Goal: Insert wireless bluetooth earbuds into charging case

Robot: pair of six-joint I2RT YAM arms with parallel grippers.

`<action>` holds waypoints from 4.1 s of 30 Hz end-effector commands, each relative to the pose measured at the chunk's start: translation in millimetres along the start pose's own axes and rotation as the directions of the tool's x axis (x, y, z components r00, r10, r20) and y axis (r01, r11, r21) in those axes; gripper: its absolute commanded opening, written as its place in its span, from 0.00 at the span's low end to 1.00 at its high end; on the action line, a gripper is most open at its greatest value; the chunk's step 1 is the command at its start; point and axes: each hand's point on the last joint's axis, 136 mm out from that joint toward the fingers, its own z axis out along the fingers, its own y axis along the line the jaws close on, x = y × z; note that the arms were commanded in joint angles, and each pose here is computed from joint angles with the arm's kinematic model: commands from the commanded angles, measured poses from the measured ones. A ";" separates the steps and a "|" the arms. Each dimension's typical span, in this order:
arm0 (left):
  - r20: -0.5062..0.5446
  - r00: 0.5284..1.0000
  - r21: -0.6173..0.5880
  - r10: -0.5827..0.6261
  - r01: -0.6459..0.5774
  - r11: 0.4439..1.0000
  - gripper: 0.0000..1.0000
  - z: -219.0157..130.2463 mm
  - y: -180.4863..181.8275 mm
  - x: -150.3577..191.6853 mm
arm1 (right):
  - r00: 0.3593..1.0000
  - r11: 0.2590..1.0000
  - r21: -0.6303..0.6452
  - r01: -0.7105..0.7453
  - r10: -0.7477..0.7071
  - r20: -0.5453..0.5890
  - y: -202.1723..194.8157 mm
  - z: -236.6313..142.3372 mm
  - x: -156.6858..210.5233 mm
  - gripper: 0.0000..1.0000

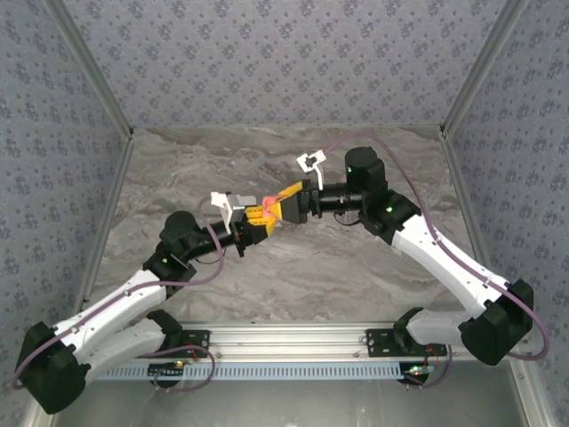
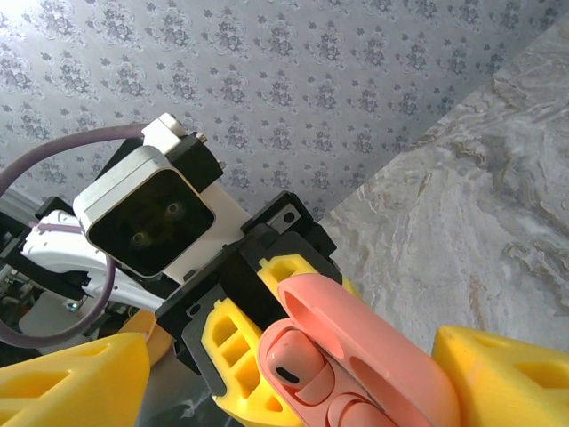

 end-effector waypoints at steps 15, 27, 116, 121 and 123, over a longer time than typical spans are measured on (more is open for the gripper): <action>0.001 0.999 -0.100 -0.050 0.050 0.994 0.00 1.5 15.7 -8.6 | 0.993 0.919 0.387 0.075 -0.102 0.050 -23.8 -43.9 -13.0 0.87; -0.109 0.847 -0.536 -0.520 0.390 0.748 0.00 10.0 104.7 106.7 | 0.949 0.648 0.718 -0.254 0.026 0.313 -103.6 -143.8 13.4 0.99; -0.302 0.937 -0.942 -0.177 -0.264 0.207 0.96 -201.7 278.5 132.4 | 0.925 0.128 0.980 -0.153 -0.330 0.188 -314.0 -299.9 121.1 1.00; -0.327 0.937 -0.912 -0.122 -0.280 0.300 0.96 -185.2 281.8 132.5 | 0.910 0.163 0.977 -0.136 -0.369 0.188 -321.8 -288.0 123.2 1.00; -0.354 0.930 -0.891 -0.098 -0.304 0.337 0.96 -180.0 282.6 133.2 | 0.924 0.165 0.981 -0.100 -0.350 0.153 -333.0 -277.8 129.0 1.00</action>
